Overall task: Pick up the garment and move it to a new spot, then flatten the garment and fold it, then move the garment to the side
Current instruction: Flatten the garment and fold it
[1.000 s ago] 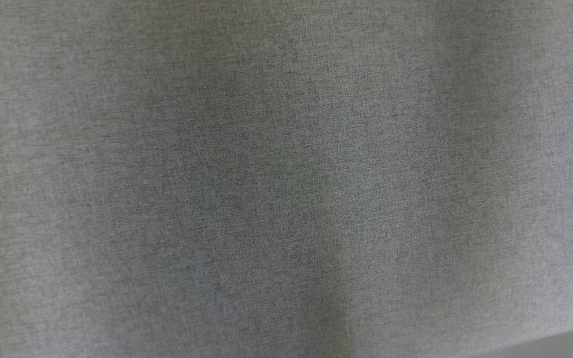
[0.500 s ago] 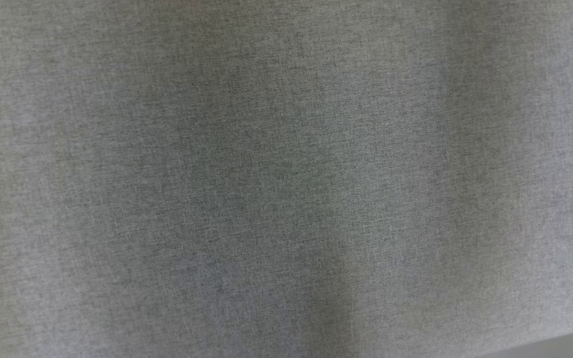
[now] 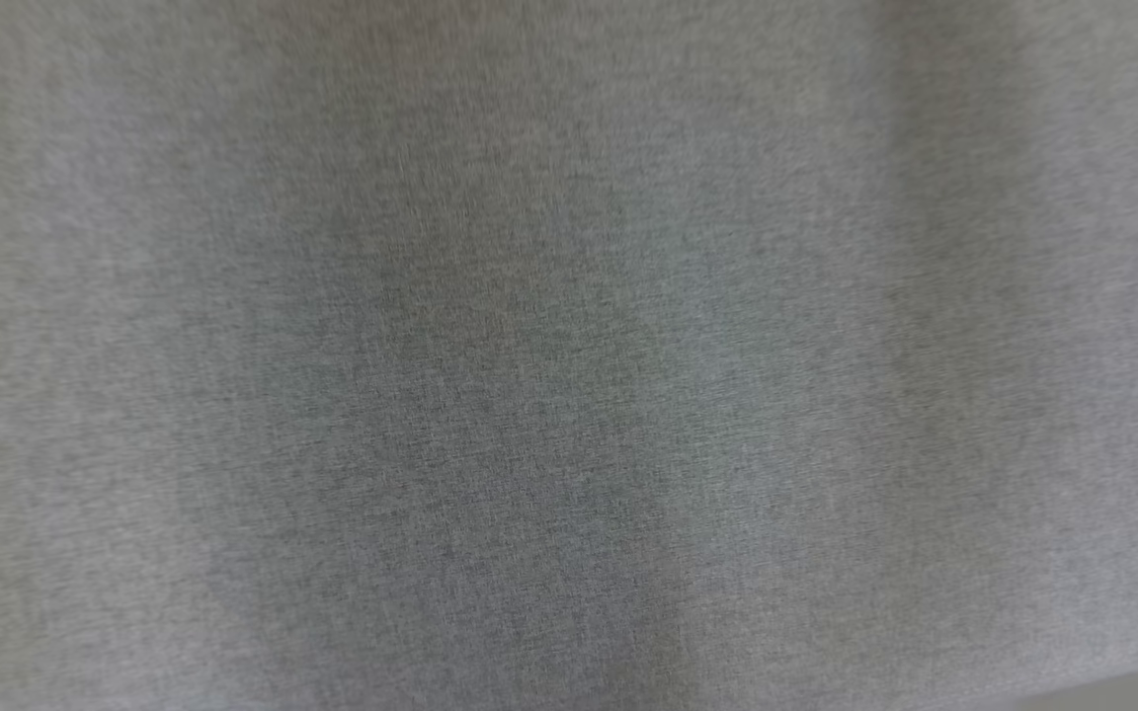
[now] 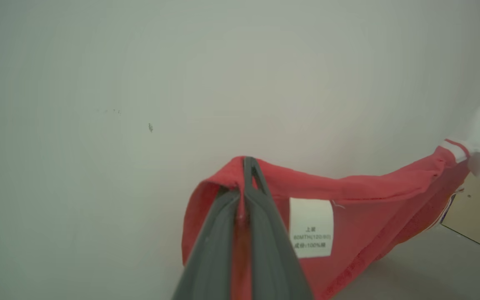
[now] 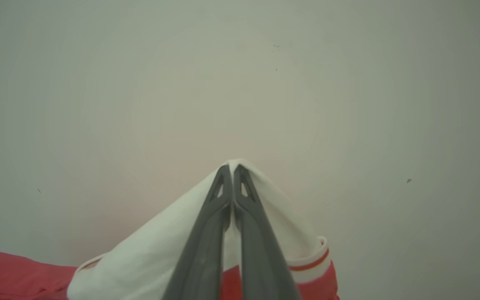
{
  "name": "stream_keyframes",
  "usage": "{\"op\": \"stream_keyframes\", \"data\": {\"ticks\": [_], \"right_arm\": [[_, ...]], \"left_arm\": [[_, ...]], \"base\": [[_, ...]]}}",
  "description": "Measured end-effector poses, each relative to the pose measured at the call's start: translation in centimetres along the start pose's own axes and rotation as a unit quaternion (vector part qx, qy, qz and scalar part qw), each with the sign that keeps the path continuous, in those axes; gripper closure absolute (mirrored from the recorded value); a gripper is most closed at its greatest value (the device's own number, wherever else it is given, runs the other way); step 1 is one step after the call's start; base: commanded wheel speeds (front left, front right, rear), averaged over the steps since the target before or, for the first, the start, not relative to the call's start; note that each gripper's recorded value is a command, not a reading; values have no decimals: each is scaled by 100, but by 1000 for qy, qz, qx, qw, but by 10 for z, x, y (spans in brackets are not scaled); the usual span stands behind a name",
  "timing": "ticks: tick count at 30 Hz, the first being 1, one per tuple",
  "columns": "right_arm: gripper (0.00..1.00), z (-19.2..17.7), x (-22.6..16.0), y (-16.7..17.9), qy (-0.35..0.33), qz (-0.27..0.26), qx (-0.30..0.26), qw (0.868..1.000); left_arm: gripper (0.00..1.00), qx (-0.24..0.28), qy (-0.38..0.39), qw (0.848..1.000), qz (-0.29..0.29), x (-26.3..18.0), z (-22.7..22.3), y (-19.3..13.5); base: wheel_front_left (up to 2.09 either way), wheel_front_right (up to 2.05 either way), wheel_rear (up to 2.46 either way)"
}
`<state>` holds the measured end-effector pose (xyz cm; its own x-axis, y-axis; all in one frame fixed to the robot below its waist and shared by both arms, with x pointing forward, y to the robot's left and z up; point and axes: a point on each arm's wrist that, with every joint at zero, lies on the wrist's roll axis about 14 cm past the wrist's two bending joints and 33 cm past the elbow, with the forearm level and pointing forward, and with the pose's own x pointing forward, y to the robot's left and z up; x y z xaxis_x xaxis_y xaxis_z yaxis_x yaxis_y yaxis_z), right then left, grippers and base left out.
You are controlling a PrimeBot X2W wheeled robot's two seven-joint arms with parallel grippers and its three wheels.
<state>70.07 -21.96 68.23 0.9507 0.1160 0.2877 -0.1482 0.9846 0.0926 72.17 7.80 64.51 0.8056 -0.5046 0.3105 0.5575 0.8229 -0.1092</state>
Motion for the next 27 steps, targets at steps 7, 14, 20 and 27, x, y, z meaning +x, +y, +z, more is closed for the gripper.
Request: {"op": "stream_keyframes", "data": {"ticks": [7,14,20,27], "right_arm": [[100,-33,-76,-14,43,-5,46,998],[100,-50,-151,-13,73,-14,85,994],[100,-71,-214,-12,112,-41,114,986],[100,-92,-280,-9,156,-79,142,974]], "left_arm": [[100,-30,13,999,0,-50,-8,-32],[100,-47,43,998,13,-114,-27,-67],[100,-67,82,994,26,-166,-52,-94],[100,-92,127,986,49,-223,-79,-111]], "base": [[0,0,0],[0,0,0],[0,0,0],[0,0,0]]}}
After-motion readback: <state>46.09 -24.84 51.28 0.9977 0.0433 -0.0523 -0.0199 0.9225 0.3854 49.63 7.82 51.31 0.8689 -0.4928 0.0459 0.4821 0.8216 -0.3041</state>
